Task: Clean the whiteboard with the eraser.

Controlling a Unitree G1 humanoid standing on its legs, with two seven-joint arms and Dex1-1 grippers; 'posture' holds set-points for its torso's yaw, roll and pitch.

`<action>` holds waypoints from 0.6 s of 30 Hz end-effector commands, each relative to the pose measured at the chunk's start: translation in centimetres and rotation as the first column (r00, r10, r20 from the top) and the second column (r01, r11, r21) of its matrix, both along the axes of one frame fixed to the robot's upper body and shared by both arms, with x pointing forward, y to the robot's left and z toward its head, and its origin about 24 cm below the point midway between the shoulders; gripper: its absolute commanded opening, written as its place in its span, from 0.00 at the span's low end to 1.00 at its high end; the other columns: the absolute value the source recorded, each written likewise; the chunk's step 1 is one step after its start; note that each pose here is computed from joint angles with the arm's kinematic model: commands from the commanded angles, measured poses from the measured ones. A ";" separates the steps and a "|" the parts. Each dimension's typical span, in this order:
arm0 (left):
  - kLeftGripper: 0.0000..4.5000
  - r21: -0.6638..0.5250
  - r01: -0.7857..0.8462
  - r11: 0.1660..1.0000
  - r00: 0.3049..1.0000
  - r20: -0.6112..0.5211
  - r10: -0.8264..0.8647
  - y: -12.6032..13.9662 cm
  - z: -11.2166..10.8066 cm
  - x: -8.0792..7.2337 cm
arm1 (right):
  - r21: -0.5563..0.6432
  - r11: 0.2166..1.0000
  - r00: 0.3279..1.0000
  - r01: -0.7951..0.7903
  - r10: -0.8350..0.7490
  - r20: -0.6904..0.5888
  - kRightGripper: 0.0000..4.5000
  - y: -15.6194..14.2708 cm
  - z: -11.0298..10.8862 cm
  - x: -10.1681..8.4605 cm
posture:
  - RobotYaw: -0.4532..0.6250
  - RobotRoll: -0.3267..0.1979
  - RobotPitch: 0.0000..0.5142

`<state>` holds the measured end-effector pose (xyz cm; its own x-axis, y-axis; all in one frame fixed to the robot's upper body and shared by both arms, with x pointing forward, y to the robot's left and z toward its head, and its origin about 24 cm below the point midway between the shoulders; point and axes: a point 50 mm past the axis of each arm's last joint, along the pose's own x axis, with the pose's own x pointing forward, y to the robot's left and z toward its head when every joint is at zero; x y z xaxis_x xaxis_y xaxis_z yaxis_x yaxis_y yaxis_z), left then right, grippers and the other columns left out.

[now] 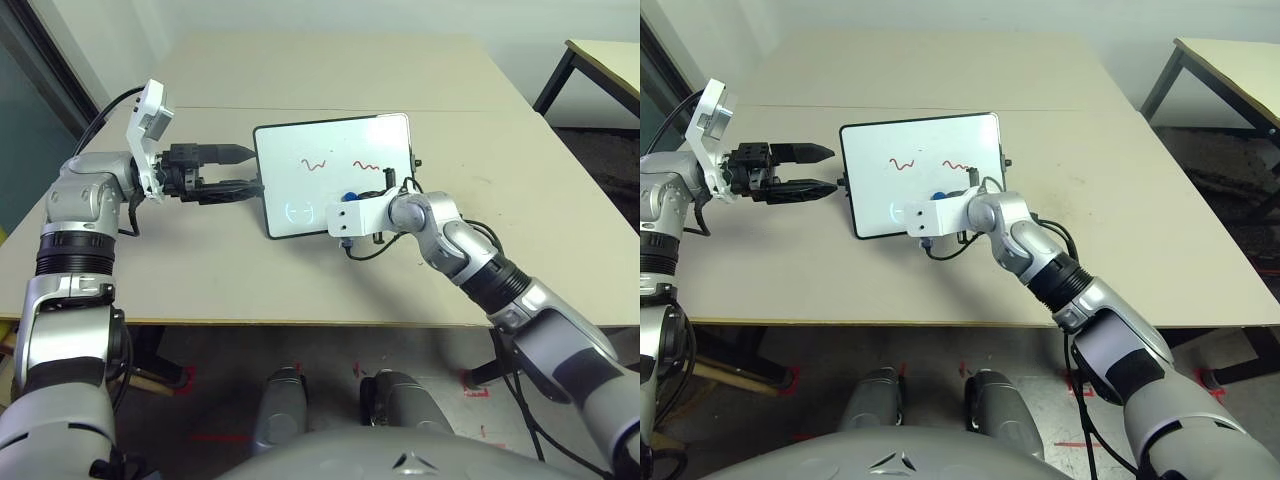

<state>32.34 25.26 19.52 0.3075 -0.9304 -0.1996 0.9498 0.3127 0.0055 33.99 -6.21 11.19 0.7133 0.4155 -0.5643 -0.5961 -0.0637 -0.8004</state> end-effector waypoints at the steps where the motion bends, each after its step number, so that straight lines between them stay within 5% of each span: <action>1: 1.00 0.007 -0.006 1.000 1.000 -0.002 0.006 0.1 -0.1 -0.2 | 0.071 0.996 0.998 0.049 -0.052 0.041 0.07 -0.6 1.7 1.1 | 0.64 0.62 0.04; 10: 1.00 0.006 -0.009 1.000 1.000 -0.006 0.009 0.3 -0.3 -0.4 | 0.308 0.942 0.987 0.134 -0.155 0.044 0.07 -4.0 8.4 1.7 | 0.64 0.62 0.06; 18: 1.00 0.006 -0.011 1.000 1.000 -0.011 0.011 0.3 -0.4 -0.5 | 0.167 0.963 0.977 0.211 -0.215 0.007 0.07 -9.0 7.0 0.9 | 0.64 0.62 0.08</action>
